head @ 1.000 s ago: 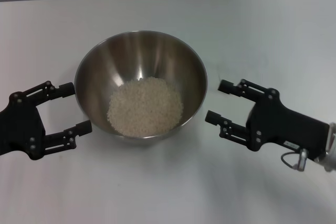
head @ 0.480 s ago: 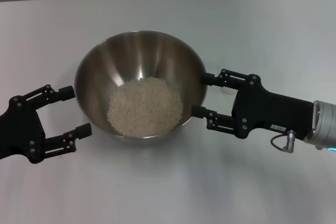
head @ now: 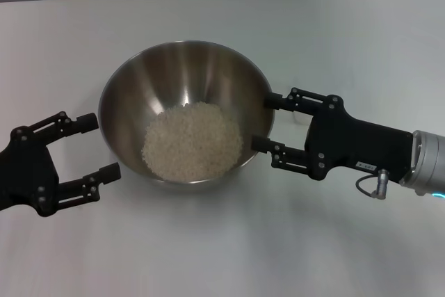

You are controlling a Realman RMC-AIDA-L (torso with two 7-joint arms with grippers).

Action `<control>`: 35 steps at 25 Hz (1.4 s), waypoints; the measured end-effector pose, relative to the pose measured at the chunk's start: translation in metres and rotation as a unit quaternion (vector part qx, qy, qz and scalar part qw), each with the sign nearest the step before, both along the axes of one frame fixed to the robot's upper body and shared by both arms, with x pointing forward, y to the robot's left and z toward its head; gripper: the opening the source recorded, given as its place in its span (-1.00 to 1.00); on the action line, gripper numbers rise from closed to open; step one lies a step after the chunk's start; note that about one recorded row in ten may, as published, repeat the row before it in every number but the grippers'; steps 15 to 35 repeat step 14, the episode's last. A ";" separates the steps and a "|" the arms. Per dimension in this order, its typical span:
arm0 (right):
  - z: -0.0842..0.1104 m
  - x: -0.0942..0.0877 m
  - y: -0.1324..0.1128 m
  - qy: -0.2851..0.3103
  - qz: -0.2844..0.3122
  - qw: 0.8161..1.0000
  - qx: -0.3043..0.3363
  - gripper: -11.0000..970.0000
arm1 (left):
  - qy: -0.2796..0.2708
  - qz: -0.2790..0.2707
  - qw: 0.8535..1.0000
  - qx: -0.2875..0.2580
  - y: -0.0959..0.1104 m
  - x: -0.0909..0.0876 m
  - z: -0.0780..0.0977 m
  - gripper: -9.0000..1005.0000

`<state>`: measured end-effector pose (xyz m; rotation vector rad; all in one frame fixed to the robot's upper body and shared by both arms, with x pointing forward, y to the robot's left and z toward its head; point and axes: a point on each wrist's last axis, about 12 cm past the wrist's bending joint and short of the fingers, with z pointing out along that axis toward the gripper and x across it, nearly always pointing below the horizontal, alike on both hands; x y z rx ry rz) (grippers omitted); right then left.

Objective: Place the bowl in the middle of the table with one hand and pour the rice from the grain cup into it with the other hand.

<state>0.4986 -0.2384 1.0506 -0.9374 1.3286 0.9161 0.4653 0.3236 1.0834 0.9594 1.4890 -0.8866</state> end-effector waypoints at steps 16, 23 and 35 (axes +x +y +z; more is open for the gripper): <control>0.001 0.002 0.002 0.000 0.004 1.000 -0.002 0.39 | -0.004 0.000 1.000 0.000 0.000 0.000 0.000 0.65; 0.001 0.002 0.002 0.000 0.004 1.000 -0.002 0.39 | -0.004 0.000 1.000 0.000 0.000 0.000 0.000 0.65; 0.001 0.002 0.002 0.000 0.004 1.000 -0.002 0.39 | -0.004 0.000 1.000 0.000 0.000 0.000 0.000 0.65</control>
